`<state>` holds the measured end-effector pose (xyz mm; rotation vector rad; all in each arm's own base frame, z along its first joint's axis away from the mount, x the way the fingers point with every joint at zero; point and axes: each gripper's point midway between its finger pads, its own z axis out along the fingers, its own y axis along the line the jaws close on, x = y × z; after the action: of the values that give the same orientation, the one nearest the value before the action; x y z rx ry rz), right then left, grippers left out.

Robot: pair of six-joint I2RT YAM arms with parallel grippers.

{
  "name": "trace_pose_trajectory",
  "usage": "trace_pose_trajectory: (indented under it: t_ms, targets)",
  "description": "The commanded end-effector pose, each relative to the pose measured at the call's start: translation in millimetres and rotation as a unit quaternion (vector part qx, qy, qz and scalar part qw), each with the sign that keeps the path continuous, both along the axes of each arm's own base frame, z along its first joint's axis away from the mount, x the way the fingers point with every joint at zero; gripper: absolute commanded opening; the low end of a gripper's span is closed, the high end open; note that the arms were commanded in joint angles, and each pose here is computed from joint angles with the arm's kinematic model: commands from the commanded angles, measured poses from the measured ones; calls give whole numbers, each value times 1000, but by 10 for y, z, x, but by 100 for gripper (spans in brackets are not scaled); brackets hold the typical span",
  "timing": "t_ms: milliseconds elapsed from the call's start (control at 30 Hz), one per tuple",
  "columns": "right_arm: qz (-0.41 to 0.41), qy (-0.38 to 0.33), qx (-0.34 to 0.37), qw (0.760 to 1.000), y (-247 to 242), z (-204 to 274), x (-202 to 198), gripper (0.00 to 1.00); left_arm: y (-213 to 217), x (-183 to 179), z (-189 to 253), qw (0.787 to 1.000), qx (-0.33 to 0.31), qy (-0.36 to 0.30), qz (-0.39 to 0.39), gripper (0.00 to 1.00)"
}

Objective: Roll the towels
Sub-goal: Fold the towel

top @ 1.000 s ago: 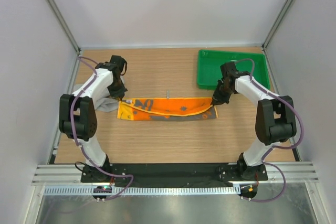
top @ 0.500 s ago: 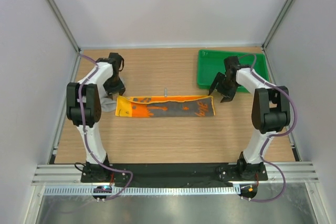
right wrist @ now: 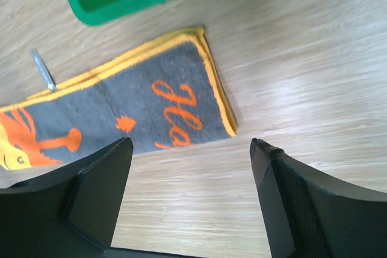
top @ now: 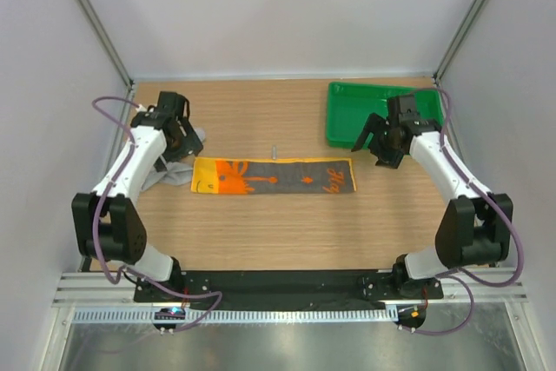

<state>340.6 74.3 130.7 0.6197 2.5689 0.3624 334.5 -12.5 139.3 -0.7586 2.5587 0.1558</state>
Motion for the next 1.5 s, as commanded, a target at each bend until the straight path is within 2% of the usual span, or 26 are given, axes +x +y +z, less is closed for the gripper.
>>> trace_pose_trajectory:
  t_ms: [0, 200, 400, 700, 900, 933, 1000, 1033, 1133, 1233, 1467]
  targets:
    - [28, 22, 31, 999, 119, -257, -303, 85, -111, -285, -283, 1000, -13, 17, -2, 91]
    - [45, 56, 64, 995, 229, -618, -485, 79, -298, -417, -582, 999, -42, 17, -16, 87]
    - [42, 80, 64, 994, 232, -837, -518, 75, -230, -474, -825, 999, -20, 45, -11, 87]
    - [37, 106, 64, 992, 240, -1120, -469, 56, -177, -480, -984, 998, -4, 61, -1, 88]
    - [33, 110, 56, 992, 209, -1177, -472, 29, -119, -519, -1020, 998, 11, 68, 10, 86]
    - [35, 112, 55, 992, 211, -1176, -483, 21, -111, -523, -1024, 997, 12, 69, 11, 86]
    - [36, 109, 48, 992, 189, -1158, -475, 16, -105, -524, -1028, 997, 13, 70, 11, 84]
    - [35, 114, 45, 992, 176, -1152, -499, 10, -114, -531, -1036, 997, 12, 72, 10, 83]
    - [34, 104, 28, 994, 112, -1034, -503, 1, -110, -555, -1039, 997, 12, 75, 10, 76]
    - [20, 98, -4, 995, -18, -817, -584, 1, -129, -619, -1040, 997, 9, 81, 6, 67]
    - [32, 38, -42, 998, 2, -183, -498, 1, -262, -752, -926, 996, 14, 82, -18, 63]
